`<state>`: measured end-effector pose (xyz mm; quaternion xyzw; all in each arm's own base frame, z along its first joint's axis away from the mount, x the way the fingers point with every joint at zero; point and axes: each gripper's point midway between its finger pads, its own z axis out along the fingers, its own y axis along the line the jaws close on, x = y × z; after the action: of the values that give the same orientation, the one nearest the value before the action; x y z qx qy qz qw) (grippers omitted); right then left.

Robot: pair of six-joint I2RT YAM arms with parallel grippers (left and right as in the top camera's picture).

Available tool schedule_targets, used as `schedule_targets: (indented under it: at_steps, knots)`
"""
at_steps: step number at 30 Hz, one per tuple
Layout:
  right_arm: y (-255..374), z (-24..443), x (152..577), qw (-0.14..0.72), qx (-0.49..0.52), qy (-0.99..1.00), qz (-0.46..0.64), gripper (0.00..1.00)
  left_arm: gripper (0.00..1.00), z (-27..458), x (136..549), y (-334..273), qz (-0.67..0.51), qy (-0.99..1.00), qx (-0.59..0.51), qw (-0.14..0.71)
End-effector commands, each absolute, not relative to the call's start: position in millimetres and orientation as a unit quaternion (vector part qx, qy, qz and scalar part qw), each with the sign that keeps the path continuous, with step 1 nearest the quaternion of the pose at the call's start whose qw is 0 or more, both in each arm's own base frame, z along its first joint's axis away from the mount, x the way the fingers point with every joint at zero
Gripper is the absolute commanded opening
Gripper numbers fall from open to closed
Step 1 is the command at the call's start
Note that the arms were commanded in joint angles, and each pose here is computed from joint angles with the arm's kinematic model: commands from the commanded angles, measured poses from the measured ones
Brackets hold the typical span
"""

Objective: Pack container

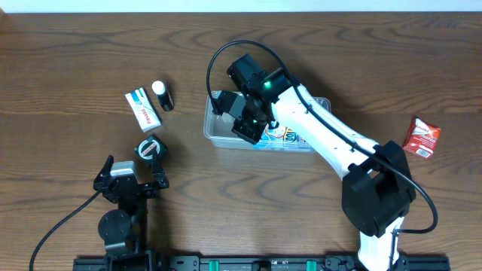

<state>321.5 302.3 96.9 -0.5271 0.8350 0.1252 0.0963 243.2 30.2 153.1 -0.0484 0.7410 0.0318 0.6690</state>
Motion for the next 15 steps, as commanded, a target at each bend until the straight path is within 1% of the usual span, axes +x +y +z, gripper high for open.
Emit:
schedule_targets:
  at_steps: [1, 15]
  knots:
    - [307.9, 96.0, 311.9, 0.091, -0.536, 0.83, 0.126, 0.01, 0.98, 138.1, 242.6, 28.3, 0.029, 0.757, -0.044, 0.652]
    - [305.2, 93.6, 304.7, 0.076, -0.539, 0.83, 0.125, 0.01, 0.98, 138.1, 242.6, 28.3, 0.029, 0.757, -0.044, 0.652]
